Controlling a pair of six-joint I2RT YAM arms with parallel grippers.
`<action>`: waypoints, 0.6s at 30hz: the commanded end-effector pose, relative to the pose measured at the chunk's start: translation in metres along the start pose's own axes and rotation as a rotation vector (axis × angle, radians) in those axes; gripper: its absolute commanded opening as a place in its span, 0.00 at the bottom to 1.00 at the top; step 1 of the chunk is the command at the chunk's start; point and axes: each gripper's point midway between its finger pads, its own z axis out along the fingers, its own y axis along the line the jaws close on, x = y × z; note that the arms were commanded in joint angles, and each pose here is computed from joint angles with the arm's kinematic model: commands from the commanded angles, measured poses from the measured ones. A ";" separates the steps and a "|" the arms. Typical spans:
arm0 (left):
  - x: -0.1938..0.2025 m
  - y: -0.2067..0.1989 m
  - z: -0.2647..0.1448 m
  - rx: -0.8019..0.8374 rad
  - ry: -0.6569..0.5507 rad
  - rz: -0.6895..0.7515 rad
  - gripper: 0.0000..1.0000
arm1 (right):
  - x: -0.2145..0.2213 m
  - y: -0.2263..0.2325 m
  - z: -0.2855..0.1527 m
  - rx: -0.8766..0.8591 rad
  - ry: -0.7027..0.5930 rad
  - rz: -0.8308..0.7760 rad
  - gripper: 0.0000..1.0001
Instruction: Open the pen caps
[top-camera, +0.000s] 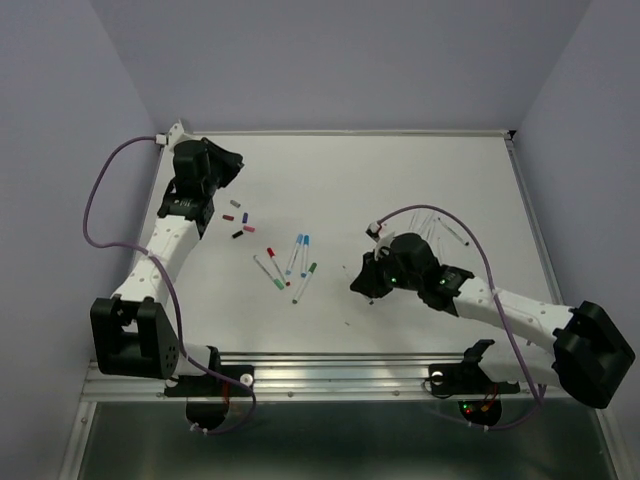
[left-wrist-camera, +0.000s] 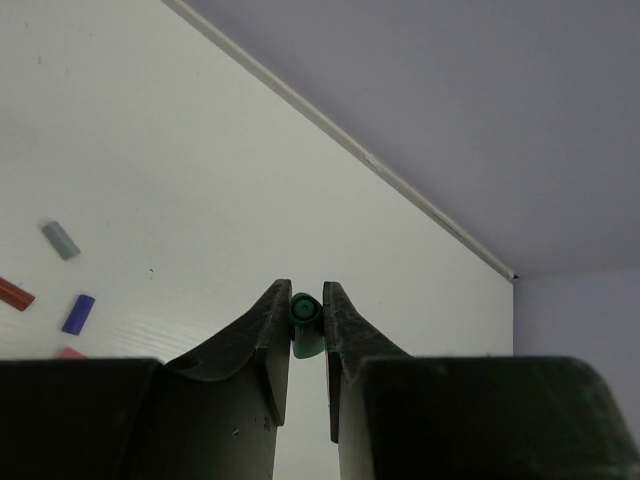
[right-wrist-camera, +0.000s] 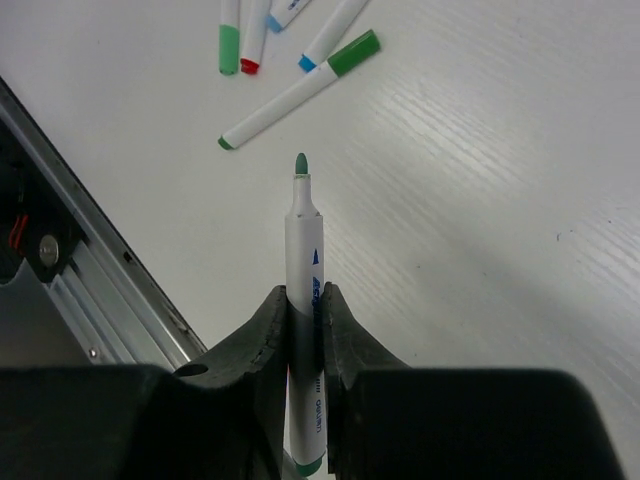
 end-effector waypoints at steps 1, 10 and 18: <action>0.007 0.011 -0.002 -0.038 0.006 0.063 0.00 | -0.043 -0.032 -0.008 0.156 -0.122 0.068 0.01; 0.088 0.136 -0.002 -0.415 0.234 0.214 0.00 | -0.057 -0.192 -0.040 0.739 -0.167 0.342 0.01; 0.101 0.174 0.008 -0.575 0.283 0.272 0.00 | -0.050 -0.236 -0.052 0.904 -0.150 0.374 0.07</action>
